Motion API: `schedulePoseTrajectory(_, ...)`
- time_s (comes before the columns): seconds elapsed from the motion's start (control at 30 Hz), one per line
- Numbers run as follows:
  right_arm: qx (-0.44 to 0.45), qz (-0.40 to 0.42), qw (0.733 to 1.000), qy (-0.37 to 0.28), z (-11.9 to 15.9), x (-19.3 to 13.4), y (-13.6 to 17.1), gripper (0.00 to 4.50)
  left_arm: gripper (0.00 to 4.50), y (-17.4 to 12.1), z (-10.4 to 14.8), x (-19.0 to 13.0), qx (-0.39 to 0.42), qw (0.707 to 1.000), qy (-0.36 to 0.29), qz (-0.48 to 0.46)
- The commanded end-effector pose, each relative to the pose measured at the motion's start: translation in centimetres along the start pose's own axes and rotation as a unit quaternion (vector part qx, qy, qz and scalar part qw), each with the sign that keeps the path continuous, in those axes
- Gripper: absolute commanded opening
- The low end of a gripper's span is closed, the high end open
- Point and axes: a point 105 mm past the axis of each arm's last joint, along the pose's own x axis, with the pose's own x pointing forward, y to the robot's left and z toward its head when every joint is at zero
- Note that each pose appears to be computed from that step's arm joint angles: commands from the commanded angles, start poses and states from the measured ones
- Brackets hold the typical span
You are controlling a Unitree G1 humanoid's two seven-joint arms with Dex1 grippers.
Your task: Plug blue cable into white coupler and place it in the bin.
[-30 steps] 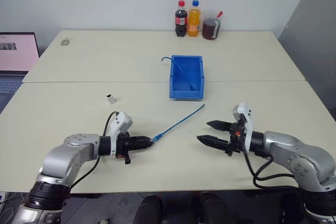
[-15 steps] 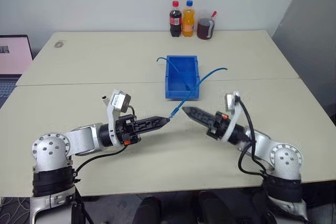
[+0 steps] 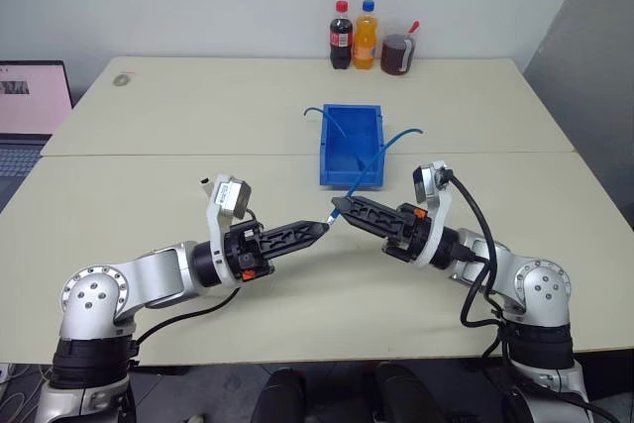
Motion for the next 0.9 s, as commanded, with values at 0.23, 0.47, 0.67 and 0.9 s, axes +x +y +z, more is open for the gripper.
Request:
schedulePoseTrajectory(0.23, -0.006, 0.041, 0.999, 0.007, 0.1, -0.1, 1.6, 2.69, 0.25, -1.1, -0.1, 0.1, 0.014, 1.0, 0.007, -0.018)
schedulePoseTrajectory(0.47, -0.004, 0.047, 0.999, 0.025, -0.6, -0.4, 1.7, 0.98, 0.25, -1.1, -0.2, 0.1, 0.014, 1.0, 0.01, -0.018)
schedulePoseTrajectory(0.67, -0.008, 0.048, 0.999, 0.026, -0.5, -0.3, 1.7, 0.15, 0.25, -1.3, -0.7, 0.2, 0.021, 0.999, 0.021, -0.017)
schedulePoseTrajectory(0.9, -0.015, 0.04, 0.999, 0.03, -0.5, -0.4, 1.5, 0.14, 1.89, -1.2, -1.0, -0.5, 0.039, 0.999, 0.025, -0.01)
